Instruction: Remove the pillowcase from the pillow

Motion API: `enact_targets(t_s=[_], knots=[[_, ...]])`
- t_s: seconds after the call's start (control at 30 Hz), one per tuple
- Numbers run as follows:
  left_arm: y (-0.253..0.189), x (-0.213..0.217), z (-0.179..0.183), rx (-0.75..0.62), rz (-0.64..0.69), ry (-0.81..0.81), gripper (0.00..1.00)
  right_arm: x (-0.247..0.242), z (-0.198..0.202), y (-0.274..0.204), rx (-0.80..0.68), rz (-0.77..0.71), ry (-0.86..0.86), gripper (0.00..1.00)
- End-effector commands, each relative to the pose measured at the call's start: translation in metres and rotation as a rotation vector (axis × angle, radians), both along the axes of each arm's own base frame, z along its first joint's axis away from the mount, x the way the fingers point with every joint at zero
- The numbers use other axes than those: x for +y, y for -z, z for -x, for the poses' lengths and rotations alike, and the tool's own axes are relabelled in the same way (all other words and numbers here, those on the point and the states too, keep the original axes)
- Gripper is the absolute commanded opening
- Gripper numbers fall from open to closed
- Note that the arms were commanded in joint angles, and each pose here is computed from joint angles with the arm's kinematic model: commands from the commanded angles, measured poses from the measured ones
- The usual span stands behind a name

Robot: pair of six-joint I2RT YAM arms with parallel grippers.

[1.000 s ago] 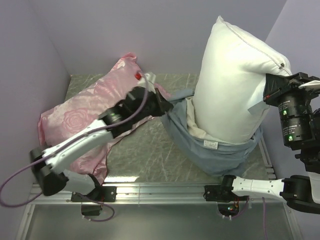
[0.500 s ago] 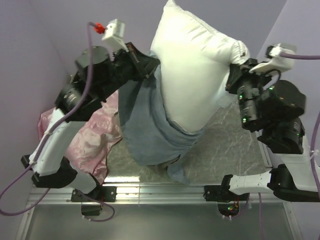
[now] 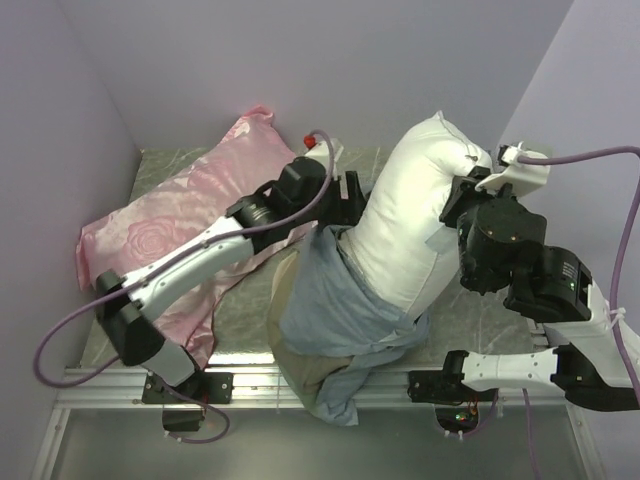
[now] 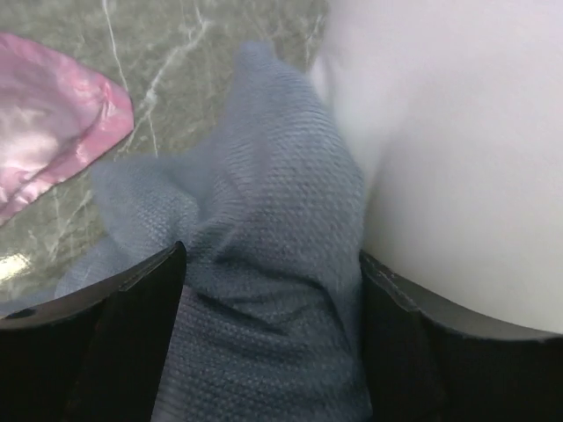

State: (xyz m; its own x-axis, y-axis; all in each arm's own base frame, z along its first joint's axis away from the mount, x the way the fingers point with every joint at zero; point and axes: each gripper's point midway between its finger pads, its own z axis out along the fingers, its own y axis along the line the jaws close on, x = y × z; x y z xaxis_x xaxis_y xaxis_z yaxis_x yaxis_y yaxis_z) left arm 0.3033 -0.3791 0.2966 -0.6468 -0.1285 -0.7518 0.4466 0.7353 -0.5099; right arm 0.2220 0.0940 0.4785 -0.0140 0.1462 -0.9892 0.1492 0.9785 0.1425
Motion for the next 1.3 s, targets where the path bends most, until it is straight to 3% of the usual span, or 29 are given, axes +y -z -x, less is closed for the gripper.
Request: enact_targets(t_s=[0.0, 0.13, 0.27, 0.33, 0.43, 0.57, 0.83, 1.13, 1.27], knots=[[-0.107, 0.025, 0.057, -0.222, 0.179, 0.053, 0.80, 0.011, -0.004, -0.017, -0.052, -0.130, 0.017, 0.00], [-0.133, 0.062, 0.086, -0.302, 0.159, -0.032, 0.83, 0.024, -0.022, -0.021, -0.034, -0.084, 0.014, 0.00], [-0.122, 0.080, 0.106, -0.313, 0.110, -0.086, 0.84, 0.029, -0.054, -0.022, -0.007, -0.089, 0.009, 0.00], [-0.110, 0.085, 0.110, -0.299, 0.080, -0.108, 0.84, 0.037, -0.069, -0.009, 0.045, -0.022, 0.041, 0.00], [-0.083, 0.074, 0.131, -0.270, 0.039, -0.098, 0.84, 0.039, -0.082, -0.006, 0.074, 0.022, 0.092, 0.00], [-0.032, 0.045, 0.188, -0.227, -0.024, -0.036, 0.84, 0.039, -0.094, 0.000, 0.095, 0.007, 0.089, 0.00], [0.048, 0.021, 0.237, -0.178, -0.186, -0.170, 0.83, 0.037, -0.095, 0.007, 0.110, -0.011, 0.070, 0.00], [0.067, -0.011, 0.257, -0.164, -0.200, -0.135, 0.84, 0.033, -0.086, 0.004, 0.106, -0.049, 0.041, 0.00], [0.064, -0.020, 0.268, -0.174, -0.212, -0.114, 0.74, 0.030, -0.082, 0.002, 0.102, -0.067, 0.034, 0.00]])
